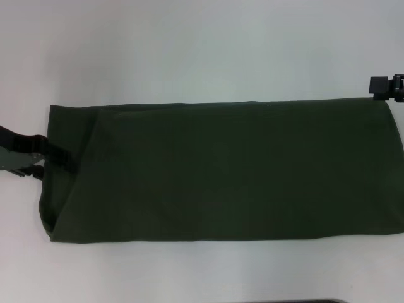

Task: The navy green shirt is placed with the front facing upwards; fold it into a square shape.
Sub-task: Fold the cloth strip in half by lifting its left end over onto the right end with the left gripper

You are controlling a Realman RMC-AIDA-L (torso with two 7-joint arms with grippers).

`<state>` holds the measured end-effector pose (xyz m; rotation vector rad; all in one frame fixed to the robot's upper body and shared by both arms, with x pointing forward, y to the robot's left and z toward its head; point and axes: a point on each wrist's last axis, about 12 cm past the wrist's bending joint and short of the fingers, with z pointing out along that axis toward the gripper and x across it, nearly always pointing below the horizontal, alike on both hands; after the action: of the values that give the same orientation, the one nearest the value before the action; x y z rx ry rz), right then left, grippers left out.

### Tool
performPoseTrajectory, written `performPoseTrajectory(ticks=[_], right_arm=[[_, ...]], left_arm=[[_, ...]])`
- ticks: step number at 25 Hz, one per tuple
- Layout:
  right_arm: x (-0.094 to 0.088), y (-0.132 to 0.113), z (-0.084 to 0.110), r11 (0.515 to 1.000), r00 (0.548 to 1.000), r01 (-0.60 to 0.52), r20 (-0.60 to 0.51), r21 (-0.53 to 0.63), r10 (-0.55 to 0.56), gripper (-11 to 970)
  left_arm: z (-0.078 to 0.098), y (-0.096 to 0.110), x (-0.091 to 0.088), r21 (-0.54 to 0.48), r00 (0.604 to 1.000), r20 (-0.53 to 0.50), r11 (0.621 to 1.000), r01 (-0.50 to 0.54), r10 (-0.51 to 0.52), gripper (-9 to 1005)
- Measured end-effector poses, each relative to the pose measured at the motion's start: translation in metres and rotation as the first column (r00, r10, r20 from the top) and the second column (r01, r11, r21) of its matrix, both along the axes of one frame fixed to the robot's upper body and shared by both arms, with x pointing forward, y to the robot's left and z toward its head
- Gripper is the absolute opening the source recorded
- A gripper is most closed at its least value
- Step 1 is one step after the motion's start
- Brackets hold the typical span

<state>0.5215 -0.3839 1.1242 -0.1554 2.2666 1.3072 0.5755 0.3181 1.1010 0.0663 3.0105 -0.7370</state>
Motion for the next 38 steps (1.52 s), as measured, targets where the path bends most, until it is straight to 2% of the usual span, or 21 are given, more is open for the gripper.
performPoseTrajectory(ticks=[24,35,38], right_arm=[[-0.005,-0.001,-0.004,1.000,1.000,-0.005,-0.024,-0.007,0.005,638],[-0.004,0.000,-0.003,1.000,1.000,-0.016,-0.024,-0.005,0.015,638],[-0.003,0.001,-0.002,1.000,1.000,-0.018,-0.021,-0.004,0.018,638]], left_arm=[[-0.005,-0.013,-0.003,-0.038,1.000,-0.022,0.999,0.013,-0.014,706],[0.000,-0.012,-0.001,-0.024,0.999,-0.047,1.000,-0.014,0.013,698],[0.002,-0.012,-0.001,-0.021,0.999,-0.045,1.000,-0.011,0.010,571]])
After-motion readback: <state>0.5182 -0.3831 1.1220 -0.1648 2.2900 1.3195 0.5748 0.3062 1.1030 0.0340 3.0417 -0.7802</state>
